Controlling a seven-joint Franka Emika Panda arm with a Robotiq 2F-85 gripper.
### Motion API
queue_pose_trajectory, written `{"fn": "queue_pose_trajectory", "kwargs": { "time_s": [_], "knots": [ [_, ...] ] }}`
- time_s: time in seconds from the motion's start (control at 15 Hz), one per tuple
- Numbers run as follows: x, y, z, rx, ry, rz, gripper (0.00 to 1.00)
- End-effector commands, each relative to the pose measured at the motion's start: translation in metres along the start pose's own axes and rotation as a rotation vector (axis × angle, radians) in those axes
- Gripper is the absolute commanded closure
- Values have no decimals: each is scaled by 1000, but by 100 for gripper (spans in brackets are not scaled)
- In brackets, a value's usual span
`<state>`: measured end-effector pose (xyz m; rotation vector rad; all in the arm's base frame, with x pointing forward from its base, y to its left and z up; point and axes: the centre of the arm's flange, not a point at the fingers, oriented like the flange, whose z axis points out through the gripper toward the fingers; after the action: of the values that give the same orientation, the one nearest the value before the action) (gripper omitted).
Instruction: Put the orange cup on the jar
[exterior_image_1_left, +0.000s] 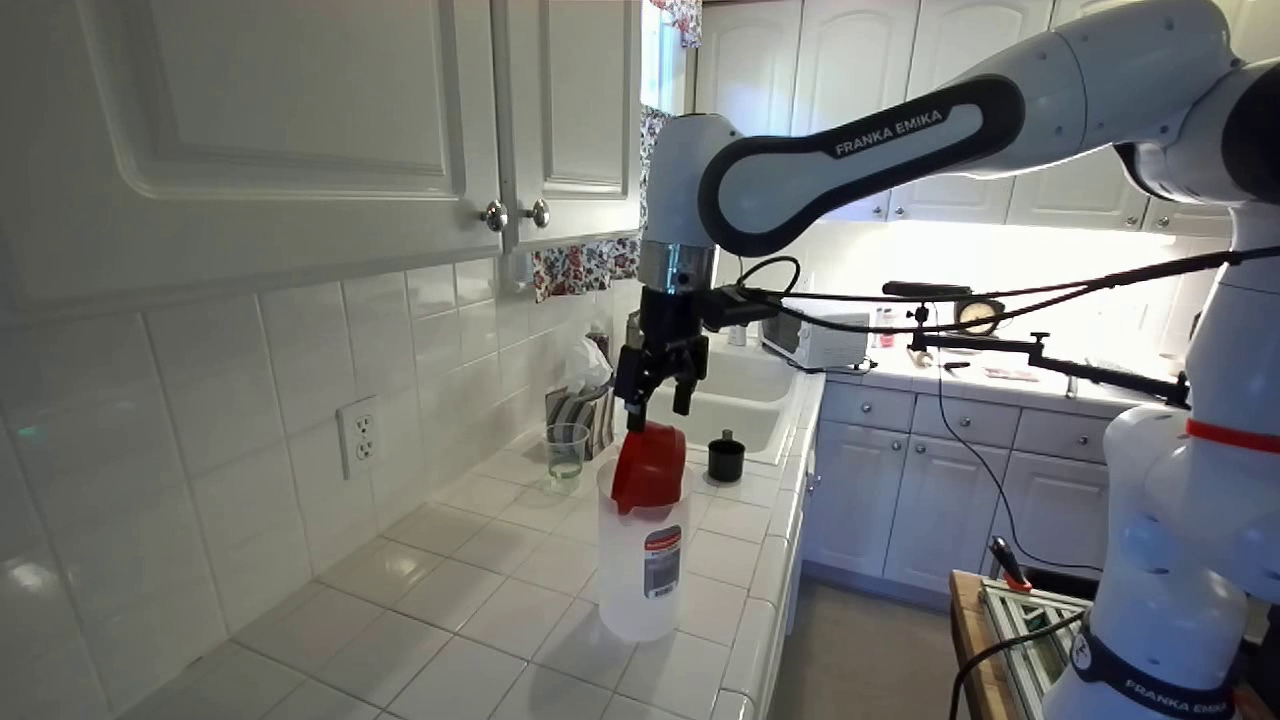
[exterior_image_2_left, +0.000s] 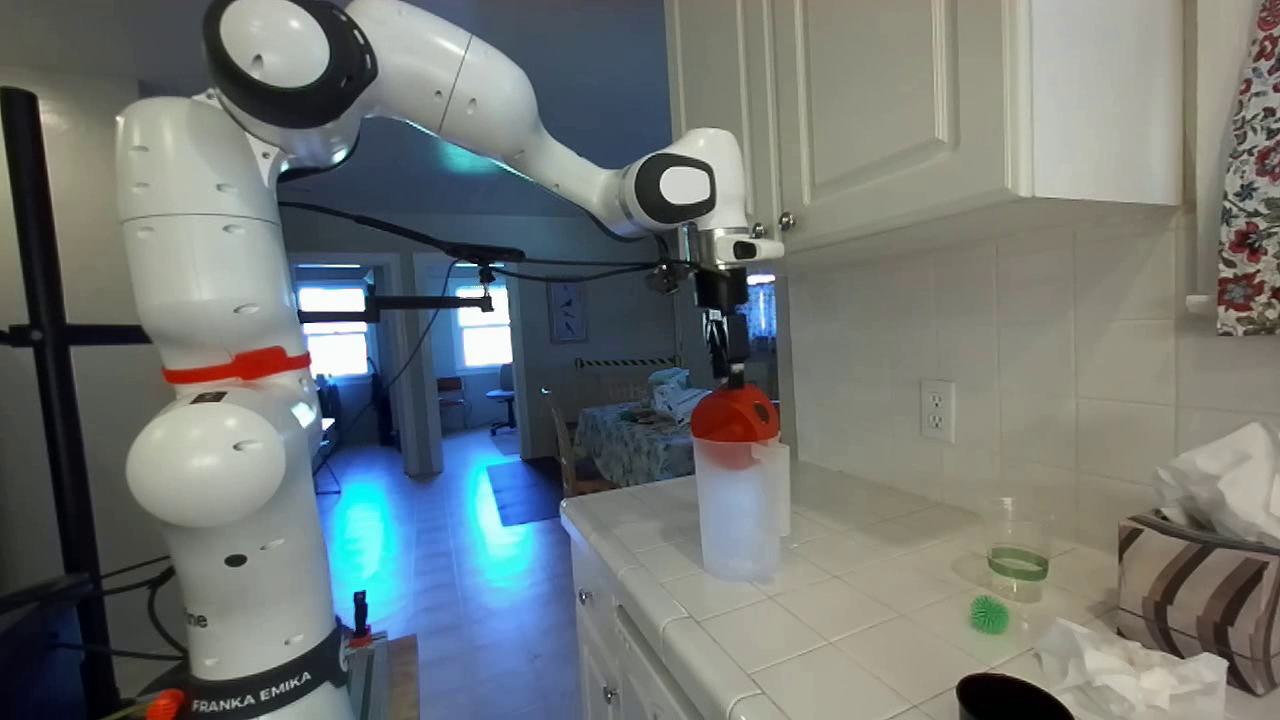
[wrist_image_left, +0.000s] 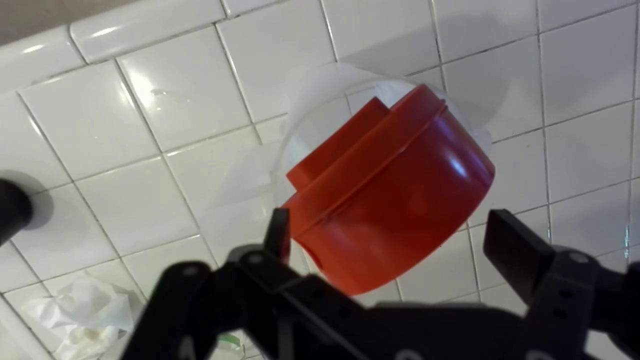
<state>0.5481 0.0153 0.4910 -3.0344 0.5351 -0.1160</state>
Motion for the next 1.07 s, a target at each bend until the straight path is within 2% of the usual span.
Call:
{"fn": "queue_pose_trajectory", "kwargs": {
  "time_s": [0.0,0.53,1.0],
  "knots": [
    [-12,11,-19,8,3,-2,0],
    [-31,34,-53,11,0,-39,0],
    [-37,46,-63,24,10,-57,0]
  ]
}}
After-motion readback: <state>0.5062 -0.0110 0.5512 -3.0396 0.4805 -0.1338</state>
